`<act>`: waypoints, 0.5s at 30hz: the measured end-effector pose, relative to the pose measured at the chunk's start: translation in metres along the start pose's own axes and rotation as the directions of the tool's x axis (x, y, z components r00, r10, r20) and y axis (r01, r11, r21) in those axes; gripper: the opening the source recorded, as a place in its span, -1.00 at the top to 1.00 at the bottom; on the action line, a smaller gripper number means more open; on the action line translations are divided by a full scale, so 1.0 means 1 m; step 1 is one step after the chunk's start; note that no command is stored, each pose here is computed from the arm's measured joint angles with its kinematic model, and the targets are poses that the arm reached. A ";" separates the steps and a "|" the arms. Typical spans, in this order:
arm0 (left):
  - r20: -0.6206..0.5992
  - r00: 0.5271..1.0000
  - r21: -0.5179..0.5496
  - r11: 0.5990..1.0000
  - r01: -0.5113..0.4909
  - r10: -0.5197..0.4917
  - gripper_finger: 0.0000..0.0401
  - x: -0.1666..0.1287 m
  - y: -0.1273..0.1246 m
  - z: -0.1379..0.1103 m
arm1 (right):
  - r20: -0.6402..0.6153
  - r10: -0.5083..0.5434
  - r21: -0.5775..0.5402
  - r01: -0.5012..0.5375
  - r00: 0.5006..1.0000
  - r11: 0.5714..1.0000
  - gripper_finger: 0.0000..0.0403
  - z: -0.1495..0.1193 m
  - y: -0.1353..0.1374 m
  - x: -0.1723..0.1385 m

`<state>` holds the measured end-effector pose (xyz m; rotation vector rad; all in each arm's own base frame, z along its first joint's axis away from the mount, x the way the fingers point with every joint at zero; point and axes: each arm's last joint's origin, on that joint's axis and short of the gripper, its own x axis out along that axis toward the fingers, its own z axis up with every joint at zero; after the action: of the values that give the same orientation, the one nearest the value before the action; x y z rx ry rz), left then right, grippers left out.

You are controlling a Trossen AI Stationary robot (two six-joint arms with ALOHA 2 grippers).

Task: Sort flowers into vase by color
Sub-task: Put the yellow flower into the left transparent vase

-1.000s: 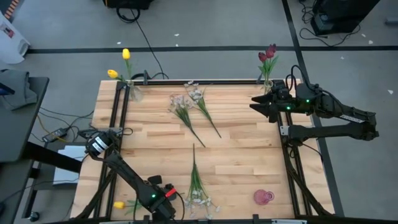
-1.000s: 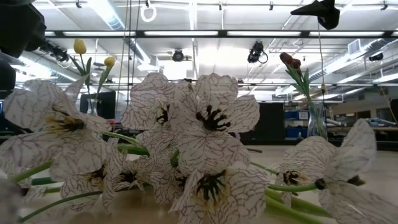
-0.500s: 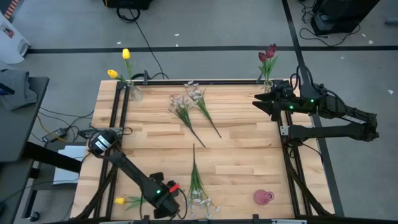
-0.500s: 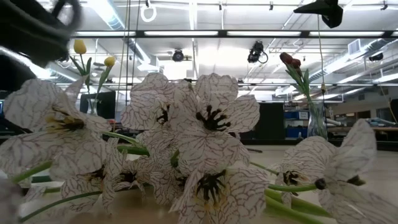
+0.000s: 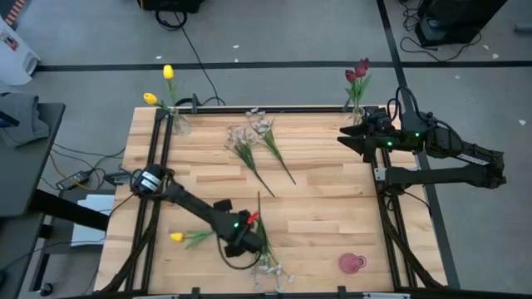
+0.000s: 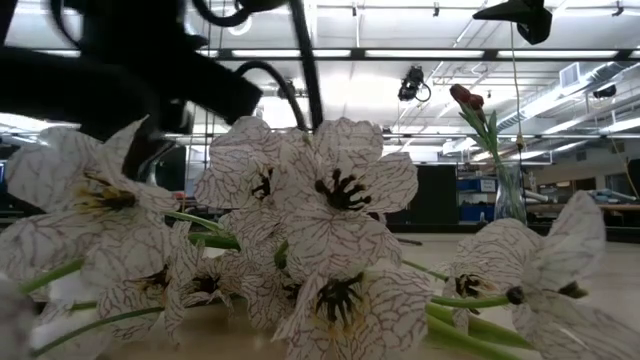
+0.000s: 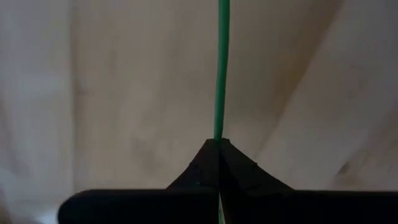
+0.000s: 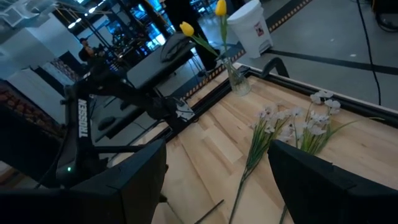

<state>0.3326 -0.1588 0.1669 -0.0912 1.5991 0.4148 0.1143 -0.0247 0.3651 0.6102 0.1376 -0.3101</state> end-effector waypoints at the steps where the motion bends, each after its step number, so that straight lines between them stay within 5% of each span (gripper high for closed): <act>1: 0.000 1.000 -0.014 1.000 0.002 -0.002 1.00 -0.003 0.004 0.004 | -0.002 0.001 0.000 -0.001 1.000 1.000 -0.45 0.000 0.000 0.000; 15: 0.104 0.995 -0.194 0.981 0.011 0.010 1.00 -0.081 0.059 0.057 | -0.060 -0.006 -0.036 0.004 0.998 0.999 -0.45 -0.005 -0.002 -0.001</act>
<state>0.3754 -0.1012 0.2579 -0.2152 1.4525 0.5660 0.1126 -0.0235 0.3602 0.5840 0.2018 -0.2938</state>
